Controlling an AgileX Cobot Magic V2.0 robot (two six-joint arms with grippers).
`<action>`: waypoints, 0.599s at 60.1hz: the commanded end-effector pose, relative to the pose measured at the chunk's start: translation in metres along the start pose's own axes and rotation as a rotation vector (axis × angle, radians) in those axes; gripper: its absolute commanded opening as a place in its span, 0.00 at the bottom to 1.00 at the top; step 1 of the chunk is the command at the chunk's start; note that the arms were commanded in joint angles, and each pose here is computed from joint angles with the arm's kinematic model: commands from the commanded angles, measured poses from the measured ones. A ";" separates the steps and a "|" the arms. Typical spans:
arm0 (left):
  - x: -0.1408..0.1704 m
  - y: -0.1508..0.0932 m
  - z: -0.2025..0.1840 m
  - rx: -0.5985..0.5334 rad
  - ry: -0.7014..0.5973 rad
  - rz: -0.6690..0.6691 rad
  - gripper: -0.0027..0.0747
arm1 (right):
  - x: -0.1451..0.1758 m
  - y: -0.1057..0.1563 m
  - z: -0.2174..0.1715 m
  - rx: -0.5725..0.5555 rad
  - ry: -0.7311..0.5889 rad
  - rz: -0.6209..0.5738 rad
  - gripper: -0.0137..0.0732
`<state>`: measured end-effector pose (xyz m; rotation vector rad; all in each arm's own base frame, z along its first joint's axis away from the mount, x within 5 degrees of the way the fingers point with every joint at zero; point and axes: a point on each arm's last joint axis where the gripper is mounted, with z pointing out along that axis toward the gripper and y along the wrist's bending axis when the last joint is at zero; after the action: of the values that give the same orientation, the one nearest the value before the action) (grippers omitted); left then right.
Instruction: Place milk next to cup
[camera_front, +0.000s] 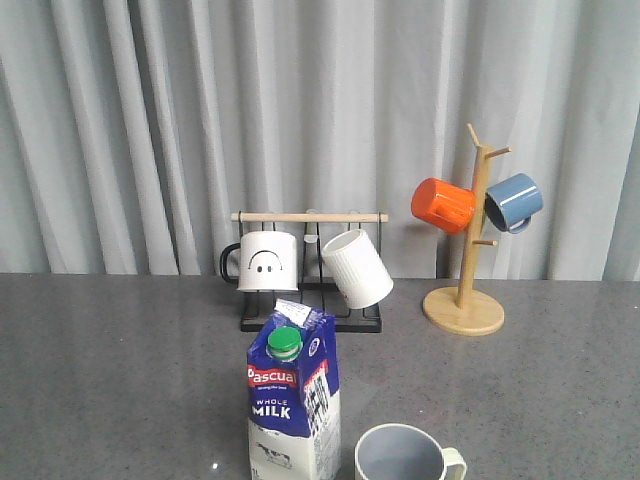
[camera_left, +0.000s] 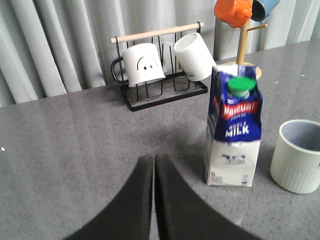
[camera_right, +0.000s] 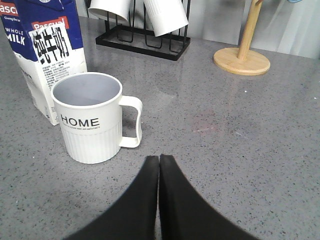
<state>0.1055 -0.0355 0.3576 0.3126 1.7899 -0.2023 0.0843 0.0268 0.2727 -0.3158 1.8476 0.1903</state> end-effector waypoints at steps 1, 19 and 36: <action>0.034 -0.001 -0.003 0.010 -0.182 -0.038 0.02 | -0.016 0.000 -0.003 0.002 -0.093 -0.011 0.15; 0.144 0.005 -0.017 -0.121 -0.309 -0.130 0.03 | -0.016 0.000 -0.003 0.002 -0.093 -0.011 0.15; 0.170 0.009 -0.016 -0.230 -0.298 -0.141 0.03 | -0.015 0.000 -0.003 0.002 -0.092 -0.011 0.15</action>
<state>0.0565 -0.0045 0.1986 0.0091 1.5720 -0.1178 0.0843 0.0268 0.2726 -0.3158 1.8485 0.1901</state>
